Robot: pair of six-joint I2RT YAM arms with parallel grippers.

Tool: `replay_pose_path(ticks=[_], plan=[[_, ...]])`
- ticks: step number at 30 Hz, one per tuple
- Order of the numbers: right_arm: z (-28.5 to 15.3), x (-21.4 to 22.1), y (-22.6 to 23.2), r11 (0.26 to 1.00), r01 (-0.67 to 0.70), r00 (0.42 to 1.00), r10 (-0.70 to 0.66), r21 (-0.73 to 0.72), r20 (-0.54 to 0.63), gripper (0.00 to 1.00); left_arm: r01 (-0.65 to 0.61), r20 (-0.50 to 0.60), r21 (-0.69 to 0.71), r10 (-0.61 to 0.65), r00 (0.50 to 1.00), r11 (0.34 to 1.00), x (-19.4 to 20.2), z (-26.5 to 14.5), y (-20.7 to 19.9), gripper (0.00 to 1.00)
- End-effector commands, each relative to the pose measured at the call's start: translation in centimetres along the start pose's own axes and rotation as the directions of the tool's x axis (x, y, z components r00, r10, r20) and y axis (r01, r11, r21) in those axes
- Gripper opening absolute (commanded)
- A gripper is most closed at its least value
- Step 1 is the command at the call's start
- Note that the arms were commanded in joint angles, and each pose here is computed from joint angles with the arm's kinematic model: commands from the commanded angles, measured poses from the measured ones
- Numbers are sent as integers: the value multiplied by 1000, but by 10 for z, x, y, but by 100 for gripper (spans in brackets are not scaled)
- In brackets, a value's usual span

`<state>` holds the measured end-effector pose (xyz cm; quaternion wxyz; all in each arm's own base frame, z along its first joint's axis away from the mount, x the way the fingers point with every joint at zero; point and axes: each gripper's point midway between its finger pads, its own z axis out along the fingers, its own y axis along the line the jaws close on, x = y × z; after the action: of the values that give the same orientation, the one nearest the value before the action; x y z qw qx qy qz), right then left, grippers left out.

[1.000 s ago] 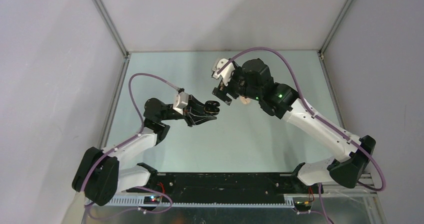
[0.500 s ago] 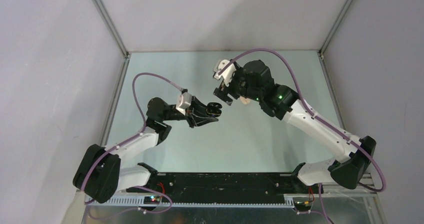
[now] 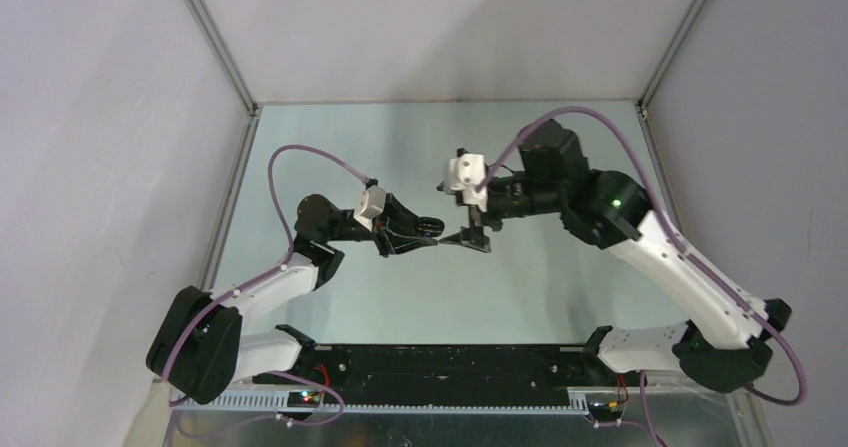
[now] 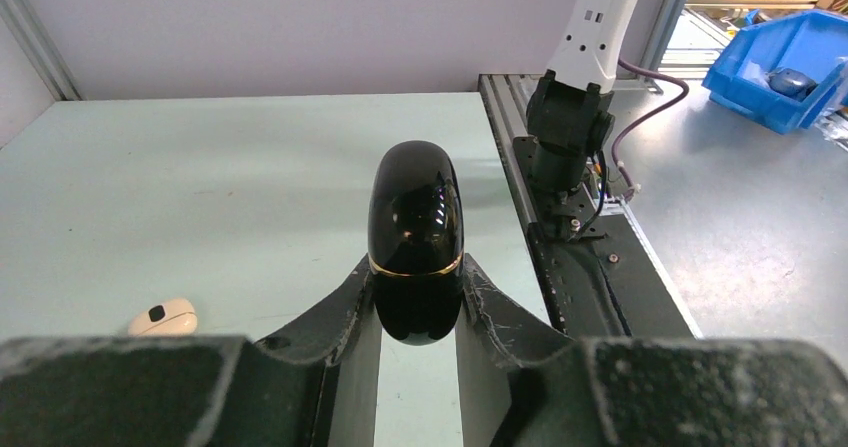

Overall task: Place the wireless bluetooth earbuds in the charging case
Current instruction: Close the charging case with the earbuds, then place the charging case with the earbuds at the center of the board.

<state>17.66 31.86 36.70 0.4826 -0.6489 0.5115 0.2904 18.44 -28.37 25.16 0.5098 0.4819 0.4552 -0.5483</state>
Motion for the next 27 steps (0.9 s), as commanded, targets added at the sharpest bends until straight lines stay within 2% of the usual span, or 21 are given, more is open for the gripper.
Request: replay_pose_path(ticks=[1, 6, 9, 12, 13, 14, 15, 18, 20, 27], plan=[[-40, -40, 21, 998, 33, 992, -26, -59, 127, 89, -73, 30, -7, 73, 997, 997, -17, 3, 5, 24], [-45, -35, 5, 1000, 13, 993, -14, 11, 114, 90, -70, 36, -9, 70, 997, 998, -20, 4, 6, 24], [-47, -27, -17, 991, -10, 997, -1, 130, 81, 98, -67, 30, -25, 68, 997, 997, -19, 4, 9, 24], [-68, -13, -65, 923, -47, 999, 35, 382, 38, 99, -27, -10, -68, 27, 1000, 997, -10, 3, 19, 24], [-74, 5, -76, 899, -67, 998, 68, 432, 14, 99, -4, -40, -101, 0, 999, 995, 0, 1, 26, 24], [-87, 2, -86, 866, -62, 998, 52, 496, 34, 99, -6, -51, -118, 0, 999, 993, 0, 1, 30, 24], [-91, 26, -94, 841, -82, 996, 93, 535, 7, 99, 9, -79, -166, -23, 997, 986, 8, -1, 39, 24], [-109, 63, -107, 748, -111, 990, 141, 654, 7, 99, 17, -131, -284, -56, 990, 959, 16, -5, 65, 26], [-118, 90, -111, 705, -135, 982, 189, 696, -1, 99, 24, -191, -375, -102, 976, 927, 29, -12, 85, 26], [-111, 139, -110, 690, -194, 958, 285, 698, -15, 99, 79, -336, -430, -241, 910, 899, 75, -25, 100, 26]])
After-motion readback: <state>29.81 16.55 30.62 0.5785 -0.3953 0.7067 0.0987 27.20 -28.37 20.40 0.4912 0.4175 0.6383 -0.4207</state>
